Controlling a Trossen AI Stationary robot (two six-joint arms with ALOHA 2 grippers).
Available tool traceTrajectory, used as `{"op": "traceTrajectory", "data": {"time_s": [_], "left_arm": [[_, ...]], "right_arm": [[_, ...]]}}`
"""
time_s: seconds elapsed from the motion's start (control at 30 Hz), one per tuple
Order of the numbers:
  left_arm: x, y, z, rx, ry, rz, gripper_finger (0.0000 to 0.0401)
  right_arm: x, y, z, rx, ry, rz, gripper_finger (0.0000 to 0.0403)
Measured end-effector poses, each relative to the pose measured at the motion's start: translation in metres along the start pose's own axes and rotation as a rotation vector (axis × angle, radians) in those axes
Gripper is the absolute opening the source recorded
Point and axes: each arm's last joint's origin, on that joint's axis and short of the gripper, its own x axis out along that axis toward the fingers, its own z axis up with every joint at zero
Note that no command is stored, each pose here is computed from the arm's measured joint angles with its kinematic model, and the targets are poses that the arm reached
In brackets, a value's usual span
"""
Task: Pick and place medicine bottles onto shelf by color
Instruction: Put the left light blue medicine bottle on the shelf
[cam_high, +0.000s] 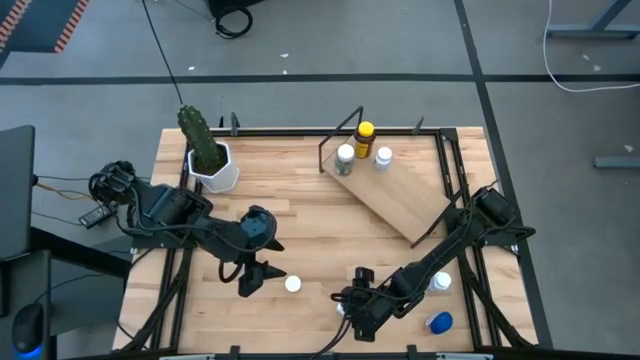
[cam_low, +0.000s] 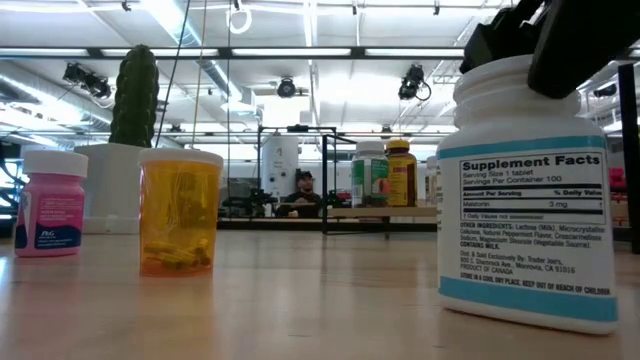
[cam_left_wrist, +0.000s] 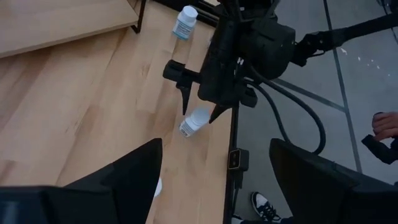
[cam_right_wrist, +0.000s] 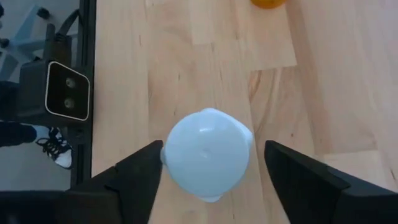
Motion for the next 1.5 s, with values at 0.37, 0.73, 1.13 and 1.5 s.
{"op": "traceTrajectory", "data": {"time_s": [0.37, 0.73, 1.13, 1.5], "left_arm": [[0.000, -0.004, 0.005, -0.065, -0.045, -0.043, 0.0302], [-0.001, -0.009, 0.010, -0.087, -0.095, -0.106, 0.0302], [-0.002, -0.012, 0.015, -0.095, -0.136, -0.142, 0.0294], [-0.005, -0.019, 0.004, -0.060, -0.092, -0.150, 0.0293]], "right_arm": [[-0.002, -0.002, 0.000, 0.143, -0.008, -0.024, 0.0180], [-0.063, -0.042, 0.033, 0.282, -0.089, -0.224, 0.0180], [-0.125, -0.170, 0.082, 0.438, -0.099, -0.428, 0.0182], [-0.128, -0.253, 0.096, 0.555, -0.030, -0.470, 0.0183]]}}
